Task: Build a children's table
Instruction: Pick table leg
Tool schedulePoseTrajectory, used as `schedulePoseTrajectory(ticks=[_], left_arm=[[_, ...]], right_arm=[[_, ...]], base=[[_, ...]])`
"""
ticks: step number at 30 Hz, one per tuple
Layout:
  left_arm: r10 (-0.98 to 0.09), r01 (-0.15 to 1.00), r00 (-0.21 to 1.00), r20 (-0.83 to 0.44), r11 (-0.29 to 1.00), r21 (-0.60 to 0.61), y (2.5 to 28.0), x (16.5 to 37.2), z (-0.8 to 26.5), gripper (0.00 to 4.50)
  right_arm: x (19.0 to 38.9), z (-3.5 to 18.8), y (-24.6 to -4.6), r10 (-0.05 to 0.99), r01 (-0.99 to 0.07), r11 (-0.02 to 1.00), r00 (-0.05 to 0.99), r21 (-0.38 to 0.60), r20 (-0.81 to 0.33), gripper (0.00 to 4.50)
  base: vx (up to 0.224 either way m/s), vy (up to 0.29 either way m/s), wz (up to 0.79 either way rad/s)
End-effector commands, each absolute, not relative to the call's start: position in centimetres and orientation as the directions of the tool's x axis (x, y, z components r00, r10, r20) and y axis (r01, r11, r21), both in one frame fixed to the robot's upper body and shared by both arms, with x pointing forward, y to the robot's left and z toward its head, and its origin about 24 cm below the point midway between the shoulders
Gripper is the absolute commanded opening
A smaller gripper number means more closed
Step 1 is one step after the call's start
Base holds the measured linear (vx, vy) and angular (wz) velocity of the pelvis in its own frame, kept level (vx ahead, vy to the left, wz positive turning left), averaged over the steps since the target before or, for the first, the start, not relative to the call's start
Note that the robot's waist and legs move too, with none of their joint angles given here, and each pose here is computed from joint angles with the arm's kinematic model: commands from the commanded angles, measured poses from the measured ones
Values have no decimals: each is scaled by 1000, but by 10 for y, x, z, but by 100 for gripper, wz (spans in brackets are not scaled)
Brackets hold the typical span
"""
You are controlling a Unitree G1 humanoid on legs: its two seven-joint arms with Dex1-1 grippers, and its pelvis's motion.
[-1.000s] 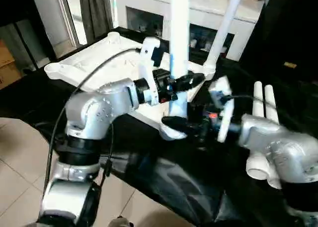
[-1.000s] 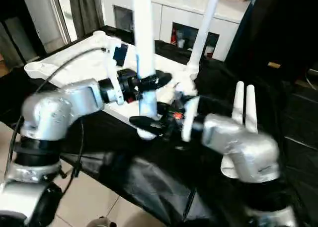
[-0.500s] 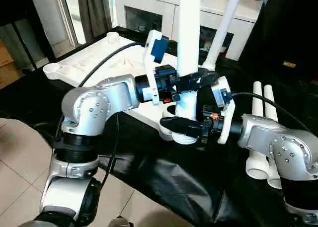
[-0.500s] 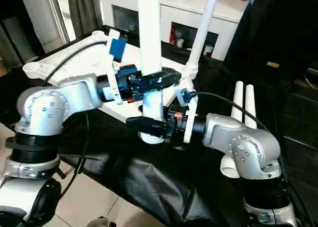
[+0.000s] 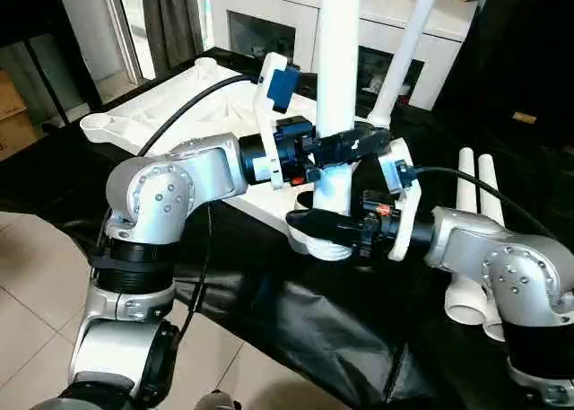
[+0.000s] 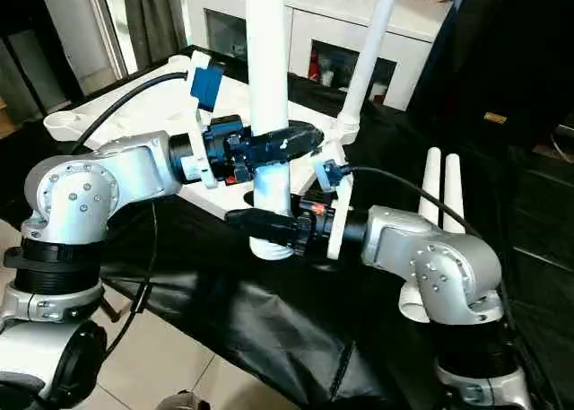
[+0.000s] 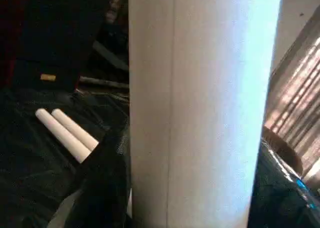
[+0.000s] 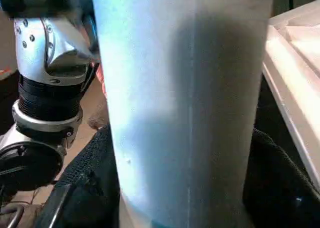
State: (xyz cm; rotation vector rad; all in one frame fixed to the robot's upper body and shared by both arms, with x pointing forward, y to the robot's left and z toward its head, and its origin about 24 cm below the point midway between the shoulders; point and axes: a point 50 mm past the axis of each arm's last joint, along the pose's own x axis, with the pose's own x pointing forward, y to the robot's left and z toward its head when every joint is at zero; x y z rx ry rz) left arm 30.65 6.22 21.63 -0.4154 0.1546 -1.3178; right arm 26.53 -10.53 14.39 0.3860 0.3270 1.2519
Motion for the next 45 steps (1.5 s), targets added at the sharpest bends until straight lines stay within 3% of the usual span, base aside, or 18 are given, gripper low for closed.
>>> schedulePoseTrajectory(ticks=[1,6,7,11,18,20,27,33,45], left_arm=[[-946,914,290,148,228,-335,65,312,231,297],[-931,914,314,186,243,-325,69,317,241,316],[-933,916,303,196,229,-329,68,317,242,286],[-942,919,273,195,196,-343,66,313,240,273],[-934,907,299,194,215,-361,65,316,237,211],[-944,915,271,188,192,-356,65,314,235,197],[-972,935,174,156,114,-335,65,309,232,185],[-985,943,119,127,72,-324,66,307,231,185],[-987,953,70,142,24,-301,63,303,234,185]], right_arm=[[262,147,-102,961,-864,261,277,431,-28,263],[262,145,-102,958,-862,269,283,430,-32,262],[262,145,-102,958,-861,271,285,430,-33,262],[262,144,-102,956,-861,278,291,426,-36,262],[266,146,-102,945,-868,317,323,382,-49,262],[266,148,-101,947,-881,309,318,359,-34,318],[260,150,-104,972,-903,234,228,359,-60,375],[259,155,-114,983,-922,183,165,340,-83,375],[262,154,-110,986,-911,164,144,378,-81,375]], base=[[0,0,0],[0,0,0],[0,0,0],[0,0,0],[0,0,0],[0,0,0],[0,0,0],[0,0,0],[0,0,0]])
